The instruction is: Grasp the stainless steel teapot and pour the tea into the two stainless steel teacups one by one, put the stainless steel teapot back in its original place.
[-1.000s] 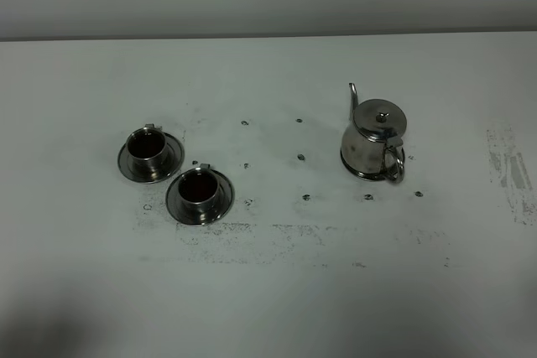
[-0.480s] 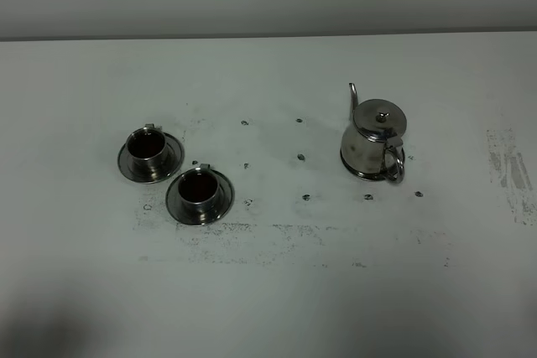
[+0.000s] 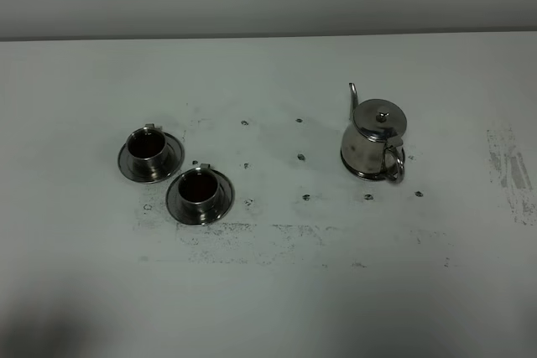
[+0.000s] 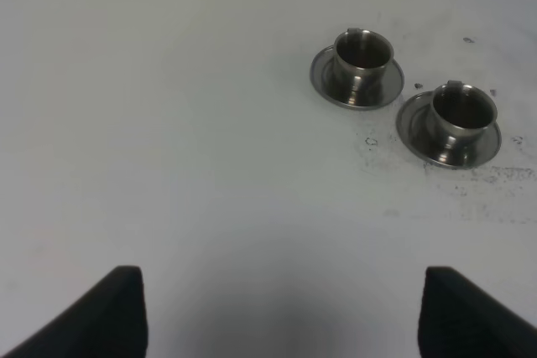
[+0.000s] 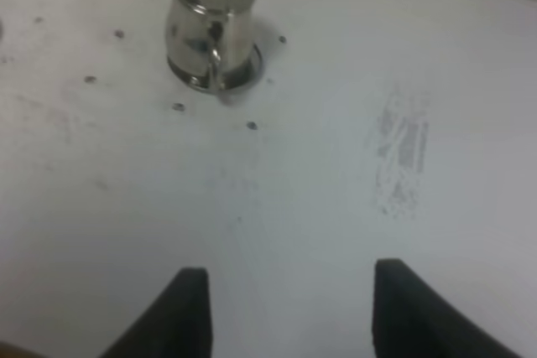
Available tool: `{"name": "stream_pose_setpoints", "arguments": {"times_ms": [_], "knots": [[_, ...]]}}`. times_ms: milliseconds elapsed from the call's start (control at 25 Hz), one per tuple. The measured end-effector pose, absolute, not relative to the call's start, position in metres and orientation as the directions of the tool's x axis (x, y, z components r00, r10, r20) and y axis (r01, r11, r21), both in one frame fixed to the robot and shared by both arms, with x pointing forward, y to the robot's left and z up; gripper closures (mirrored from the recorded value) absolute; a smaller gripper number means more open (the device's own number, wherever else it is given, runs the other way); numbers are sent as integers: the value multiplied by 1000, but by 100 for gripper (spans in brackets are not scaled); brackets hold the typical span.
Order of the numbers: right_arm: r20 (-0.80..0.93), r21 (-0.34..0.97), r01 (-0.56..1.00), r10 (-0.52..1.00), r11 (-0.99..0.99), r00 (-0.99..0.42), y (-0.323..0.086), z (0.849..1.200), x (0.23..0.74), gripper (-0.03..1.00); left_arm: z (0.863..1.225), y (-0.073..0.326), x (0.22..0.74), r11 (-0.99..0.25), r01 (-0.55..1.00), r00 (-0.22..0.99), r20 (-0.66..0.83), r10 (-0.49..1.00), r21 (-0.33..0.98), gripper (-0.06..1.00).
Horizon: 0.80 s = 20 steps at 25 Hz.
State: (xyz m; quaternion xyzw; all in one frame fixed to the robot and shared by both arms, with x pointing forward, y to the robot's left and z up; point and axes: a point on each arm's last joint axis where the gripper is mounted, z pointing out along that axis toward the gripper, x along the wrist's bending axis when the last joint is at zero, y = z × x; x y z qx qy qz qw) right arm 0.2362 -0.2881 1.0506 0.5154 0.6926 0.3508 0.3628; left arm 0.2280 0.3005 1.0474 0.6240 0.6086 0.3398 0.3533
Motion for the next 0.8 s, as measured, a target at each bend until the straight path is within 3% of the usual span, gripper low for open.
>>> {"name": "stream_pose_setpoints", "arguments": {"times_ms": [320,800], "knots": [[-140,862,430,940,270,-310,-288,1050,234,55,1047,301,228,-10,519,28,-6,1000,854,30],[-140,861,428,938,273,-316,-288,1050,234,55,1047,301,228,-10,519,28,-6,1000,854,30]]}}
